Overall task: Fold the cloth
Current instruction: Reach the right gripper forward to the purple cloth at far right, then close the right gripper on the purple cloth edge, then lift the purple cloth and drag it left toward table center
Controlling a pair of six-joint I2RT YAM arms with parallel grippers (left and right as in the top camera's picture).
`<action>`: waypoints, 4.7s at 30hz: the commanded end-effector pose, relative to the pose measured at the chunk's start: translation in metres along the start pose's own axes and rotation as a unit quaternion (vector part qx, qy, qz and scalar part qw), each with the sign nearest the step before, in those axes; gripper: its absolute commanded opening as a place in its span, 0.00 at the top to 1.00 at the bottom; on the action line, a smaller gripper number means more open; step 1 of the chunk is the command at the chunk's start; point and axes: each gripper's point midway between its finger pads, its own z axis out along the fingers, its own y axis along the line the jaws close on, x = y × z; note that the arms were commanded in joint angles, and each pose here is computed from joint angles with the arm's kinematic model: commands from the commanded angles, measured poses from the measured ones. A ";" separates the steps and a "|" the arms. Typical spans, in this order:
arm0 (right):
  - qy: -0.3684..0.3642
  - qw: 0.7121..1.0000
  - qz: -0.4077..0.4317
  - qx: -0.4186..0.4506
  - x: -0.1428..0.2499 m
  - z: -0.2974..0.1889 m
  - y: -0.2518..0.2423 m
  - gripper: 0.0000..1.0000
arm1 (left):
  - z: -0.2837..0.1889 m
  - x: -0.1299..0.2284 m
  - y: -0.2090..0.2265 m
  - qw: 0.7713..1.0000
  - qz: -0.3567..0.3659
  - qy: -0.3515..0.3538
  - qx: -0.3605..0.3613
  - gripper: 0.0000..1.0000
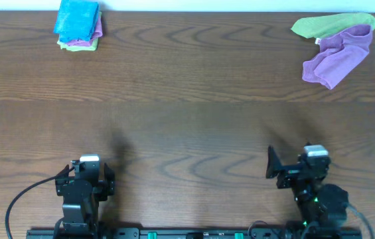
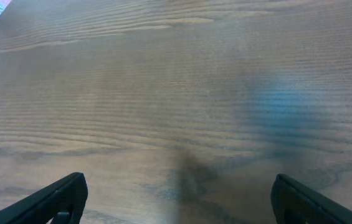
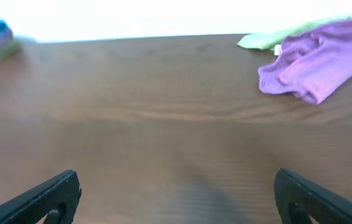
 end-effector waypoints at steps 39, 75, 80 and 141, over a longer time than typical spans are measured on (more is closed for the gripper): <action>0.049 0.952 0.209 0.216 -0.060 0.147 -0.179 0.01 | 0.001 0.003 0.004 1.000 0.002 0.004 -0.012 0.05; 0.221 0.951 0.152 0.156 -0.019 0.309 -0.189 0.17 | 0.001 0.003 0.004 1.000 0.002 0.004 -0.012 0.05; 0.234 0.941 0.139 0.203 -0.012 0.301 -0.203 0.19 | 0.001 0.003 0.004 1.000 0.002 0.004 -0.012 0.05; 0.224 0.958 0.015 0.176 -0.184 0.238 -0.151 0.99 | 0.001 0.003 0.004 1.000 0.002 0.004 -0.012 0.05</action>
